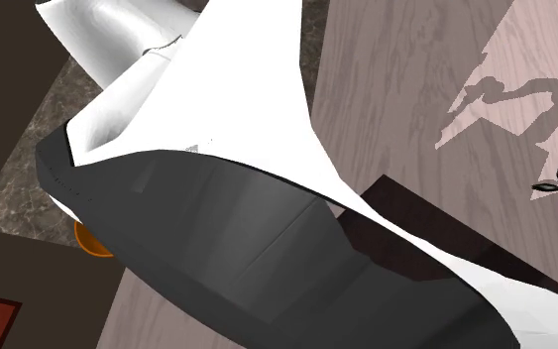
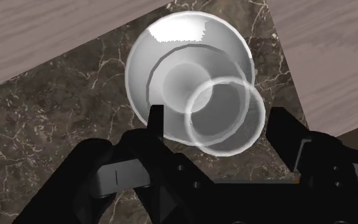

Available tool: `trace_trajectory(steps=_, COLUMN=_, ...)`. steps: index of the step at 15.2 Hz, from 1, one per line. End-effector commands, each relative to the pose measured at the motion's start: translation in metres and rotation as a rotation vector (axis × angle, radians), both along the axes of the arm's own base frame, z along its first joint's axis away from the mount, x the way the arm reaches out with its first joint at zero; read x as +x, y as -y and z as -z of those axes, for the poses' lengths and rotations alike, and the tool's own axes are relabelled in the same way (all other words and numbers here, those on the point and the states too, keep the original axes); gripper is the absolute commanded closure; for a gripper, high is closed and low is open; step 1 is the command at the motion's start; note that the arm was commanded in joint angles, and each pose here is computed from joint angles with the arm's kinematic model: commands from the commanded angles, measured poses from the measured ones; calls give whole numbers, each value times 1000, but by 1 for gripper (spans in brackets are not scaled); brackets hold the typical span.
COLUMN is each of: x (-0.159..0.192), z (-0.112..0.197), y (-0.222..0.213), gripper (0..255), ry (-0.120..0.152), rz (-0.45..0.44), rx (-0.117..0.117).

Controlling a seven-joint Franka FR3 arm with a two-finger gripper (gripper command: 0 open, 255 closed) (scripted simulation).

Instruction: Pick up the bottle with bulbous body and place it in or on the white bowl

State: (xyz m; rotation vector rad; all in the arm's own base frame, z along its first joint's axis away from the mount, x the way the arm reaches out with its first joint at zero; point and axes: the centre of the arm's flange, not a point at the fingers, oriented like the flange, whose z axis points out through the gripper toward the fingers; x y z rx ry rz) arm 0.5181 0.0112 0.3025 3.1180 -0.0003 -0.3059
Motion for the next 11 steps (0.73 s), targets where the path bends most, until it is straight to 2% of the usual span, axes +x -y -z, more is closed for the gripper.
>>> trace_trajectory(steps=1, x=0, z=0, y=0, gripper=0, ry=0, rz=0, rx=0)
trace_trajectory(steps=5, x=0, z=0, y=0, gripper=0, ry=0, rz=0, rx=0)
trace_trajectory(steps=9, x=10, z=-49, y=0, gripper=0, ry=0, rz=0, rx=0)
trace_trajectory(steps=11, x=10, z=-49, y=0, gripper=0, ry=0, rz=0, rx=0)
